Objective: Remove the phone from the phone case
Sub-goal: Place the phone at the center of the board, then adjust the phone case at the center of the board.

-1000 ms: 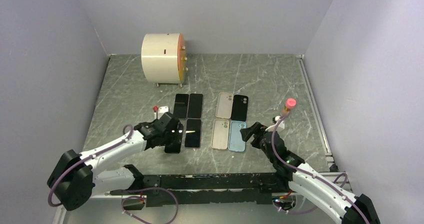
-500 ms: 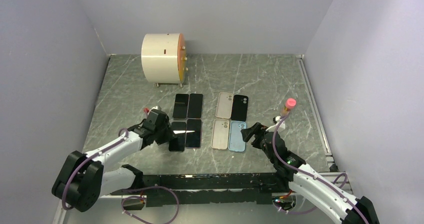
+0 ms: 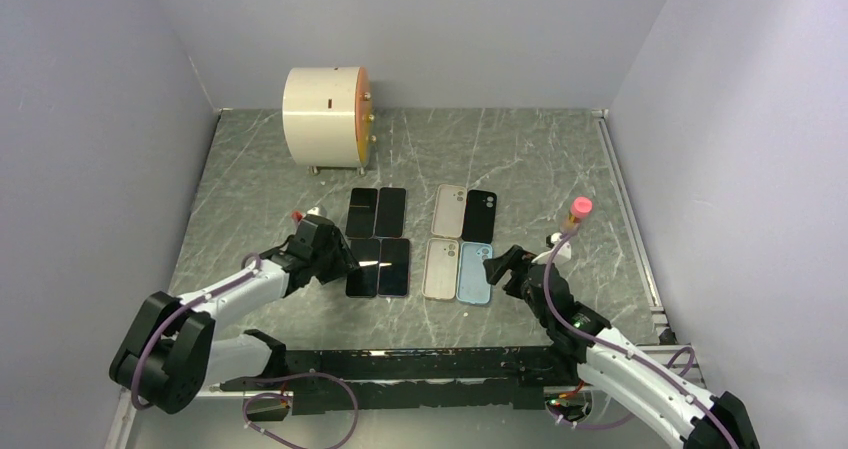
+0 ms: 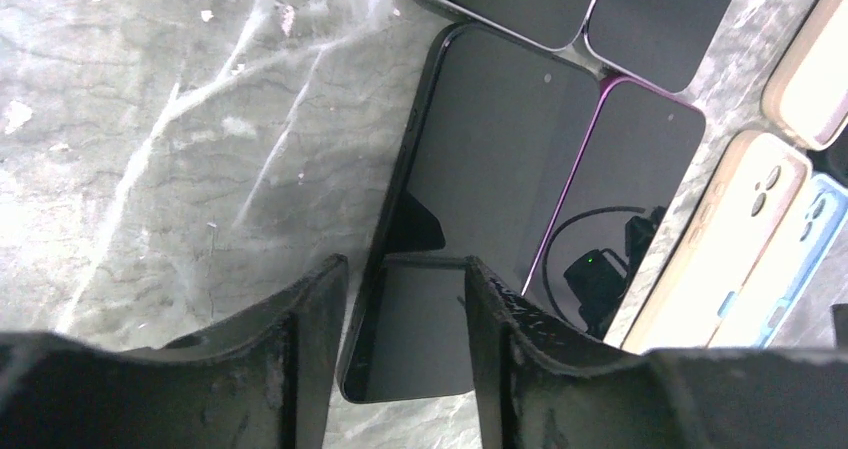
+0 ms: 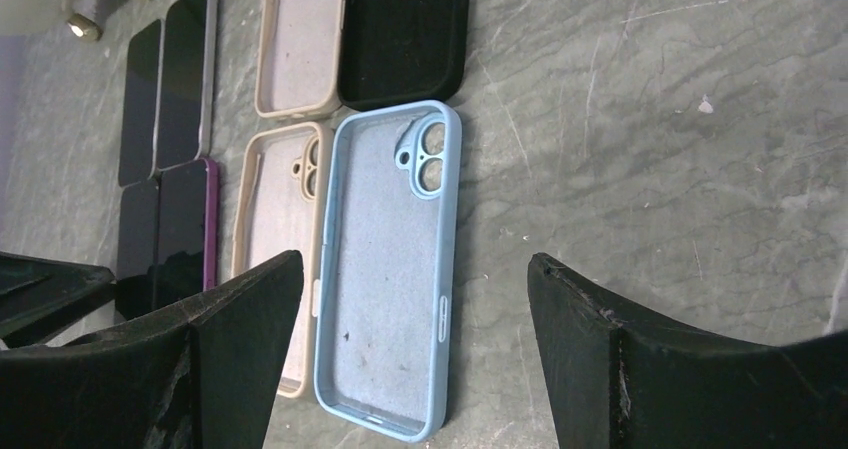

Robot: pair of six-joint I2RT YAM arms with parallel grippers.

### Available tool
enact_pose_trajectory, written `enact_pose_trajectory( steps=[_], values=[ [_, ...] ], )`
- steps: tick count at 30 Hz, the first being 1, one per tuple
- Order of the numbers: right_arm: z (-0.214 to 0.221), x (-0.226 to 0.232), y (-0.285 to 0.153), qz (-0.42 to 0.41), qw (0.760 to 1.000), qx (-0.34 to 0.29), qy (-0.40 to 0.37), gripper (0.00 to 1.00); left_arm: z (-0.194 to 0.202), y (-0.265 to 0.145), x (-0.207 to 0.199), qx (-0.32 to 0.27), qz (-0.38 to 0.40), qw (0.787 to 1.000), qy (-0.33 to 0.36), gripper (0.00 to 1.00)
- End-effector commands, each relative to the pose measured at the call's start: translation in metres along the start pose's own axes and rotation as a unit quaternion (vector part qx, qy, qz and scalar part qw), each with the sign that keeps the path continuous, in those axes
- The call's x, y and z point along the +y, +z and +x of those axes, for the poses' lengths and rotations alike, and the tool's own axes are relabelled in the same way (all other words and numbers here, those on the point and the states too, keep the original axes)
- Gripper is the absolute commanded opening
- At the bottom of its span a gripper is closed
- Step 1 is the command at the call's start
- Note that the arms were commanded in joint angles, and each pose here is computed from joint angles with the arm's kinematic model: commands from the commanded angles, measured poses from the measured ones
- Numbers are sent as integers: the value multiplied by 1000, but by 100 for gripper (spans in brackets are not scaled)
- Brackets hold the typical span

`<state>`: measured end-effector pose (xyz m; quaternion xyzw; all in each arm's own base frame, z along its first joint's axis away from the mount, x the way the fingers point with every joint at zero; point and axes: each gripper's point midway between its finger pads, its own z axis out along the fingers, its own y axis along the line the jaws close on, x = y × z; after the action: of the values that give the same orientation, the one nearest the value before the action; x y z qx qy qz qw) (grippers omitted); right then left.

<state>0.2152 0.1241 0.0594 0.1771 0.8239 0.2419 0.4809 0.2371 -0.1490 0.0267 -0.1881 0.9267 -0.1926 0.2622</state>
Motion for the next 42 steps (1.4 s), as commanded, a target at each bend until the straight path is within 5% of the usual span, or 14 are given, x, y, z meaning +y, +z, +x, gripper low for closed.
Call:
enact_pose_trajectory(
  steps=[1,7,19,34,42],
  values=[
    [-25,16,-2,-7,999,-29,-12,85,-8,-9,10,-21,-17,1000,-1,55],
    [-38,17,-6,1,999,-44,-27,86,-22,-29,-10,-34,16,999,33,75],
    [-39,14,-7,9,998,-49,-25,86,6,-44,-134,15,182,977,109,93],
    [-39,7,-9,22,998,-51,-29,88,53,5,-195,70,217,963,145,94],
    [-39,5,-8,27,998,-53,-32,89,67,19,-193,72,179,966,170,94]
  ],
)
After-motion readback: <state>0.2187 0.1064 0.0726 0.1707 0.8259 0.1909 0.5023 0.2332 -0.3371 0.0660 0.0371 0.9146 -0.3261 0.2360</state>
